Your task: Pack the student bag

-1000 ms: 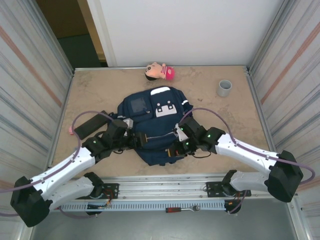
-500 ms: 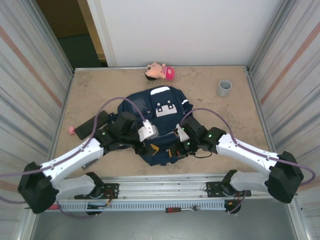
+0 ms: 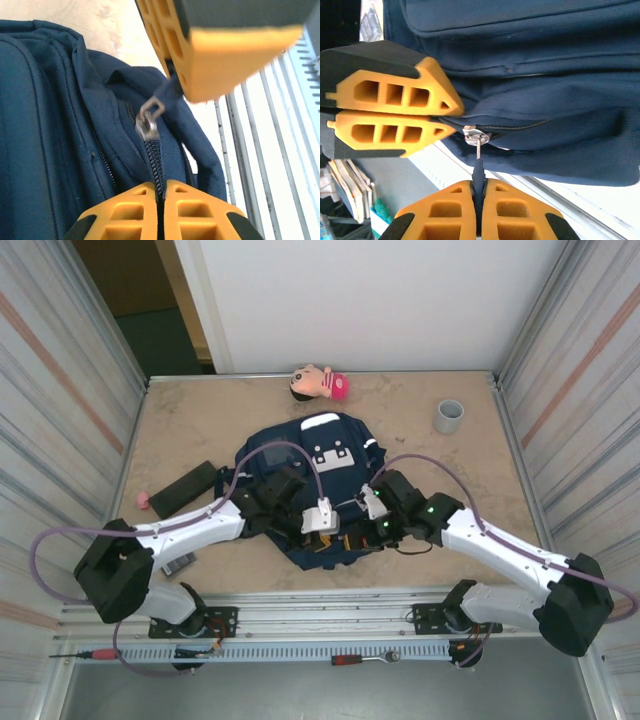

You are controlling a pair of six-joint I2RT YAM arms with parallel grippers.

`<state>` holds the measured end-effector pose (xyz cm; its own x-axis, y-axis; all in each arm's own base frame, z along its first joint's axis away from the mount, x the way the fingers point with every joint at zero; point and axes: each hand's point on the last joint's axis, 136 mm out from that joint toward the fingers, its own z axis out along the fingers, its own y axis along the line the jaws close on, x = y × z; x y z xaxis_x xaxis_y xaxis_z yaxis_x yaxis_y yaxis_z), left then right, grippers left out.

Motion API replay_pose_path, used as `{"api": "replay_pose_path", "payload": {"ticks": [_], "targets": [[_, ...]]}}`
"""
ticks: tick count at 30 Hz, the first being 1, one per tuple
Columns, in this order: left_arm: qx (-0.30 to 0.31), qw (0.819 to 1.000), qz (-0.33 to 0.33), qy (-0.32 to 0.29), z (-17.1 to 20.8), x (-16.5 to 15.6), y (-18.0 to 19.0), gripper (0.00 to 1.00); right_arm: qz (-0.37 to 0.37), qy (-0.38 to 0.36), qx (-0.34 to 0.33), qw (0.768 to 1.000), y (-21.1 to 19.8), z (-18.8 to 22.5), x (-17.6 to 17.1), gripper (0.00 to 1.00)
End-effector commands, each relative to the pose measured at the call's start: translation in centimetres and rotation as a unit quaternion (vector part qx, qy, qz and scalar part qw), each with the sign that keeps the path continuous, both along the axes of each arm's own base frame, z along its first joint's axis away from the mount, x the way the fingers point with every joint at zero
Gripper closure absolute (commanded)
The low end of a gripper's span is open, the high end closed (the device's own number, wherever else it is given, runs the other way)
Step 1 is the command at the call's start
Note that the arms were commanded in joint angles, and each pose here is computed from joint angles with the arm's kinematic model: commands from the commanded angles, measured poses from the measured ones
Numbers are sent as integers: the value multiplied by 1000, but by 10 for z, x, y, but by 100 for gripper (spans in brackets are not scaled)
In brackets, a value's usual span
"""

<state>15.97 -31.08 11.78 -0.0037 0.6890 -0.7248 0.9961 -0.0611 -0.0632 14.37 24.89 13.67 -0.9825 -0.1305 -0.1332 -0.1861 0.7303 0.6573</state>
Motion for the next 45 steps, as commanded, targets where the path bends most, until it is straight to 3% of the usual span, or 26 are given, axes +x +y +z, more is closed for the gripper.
{"api": "replay_pose_path", "payload": {"ticks": [1,5,8,11,14,16,20,24,28,32,35,37,45], "targets": [[42,999,4,-17,-2,-3,31,99,-23,5,-25,999,-29,-4,3,100],[54,998,6,-37,0,-9,54,100,-40,20,-69,997,-51,-13,7,100],[62,997,7,-36,0,-14,68,97,-20,14,-40,999,-37,-6,7,100],[50,998,1,-35,10,-20,70,77,-3,3,4,1000,-18,6,7,100],[-1,999,23,-37,34,-15,49,53,10,-1,21,1000,-9,14,5,100],[-18,997,41,-57,44,-9,31,43,19,-6,24,1000,-5,18,4,100],[-14,995,51,-79,44,-2,-1,31,31,-13,31,999,0,25,2,100],[27,994,79,-75,22,10,-16,27,37,-21,36,998,3,32,2,100],[26,991,105,-73,8,21,-24,40,43,-20,41,998,3,36,-1,100],[27,989,116,-93,11,27,-21,77,29,-19,28,999,-6,34,3,100],[19,990,82,-109,25,17,-12,95,-17,-17,15,1000,-25,28,18,100],[6,991,58,-118,37,9,-4,100,-53,-19,6,998,-40,23,32,100],[-55,986,48,-151,106,12,36,100,-135,-44,-18,990,-84,19,86,100]]}}
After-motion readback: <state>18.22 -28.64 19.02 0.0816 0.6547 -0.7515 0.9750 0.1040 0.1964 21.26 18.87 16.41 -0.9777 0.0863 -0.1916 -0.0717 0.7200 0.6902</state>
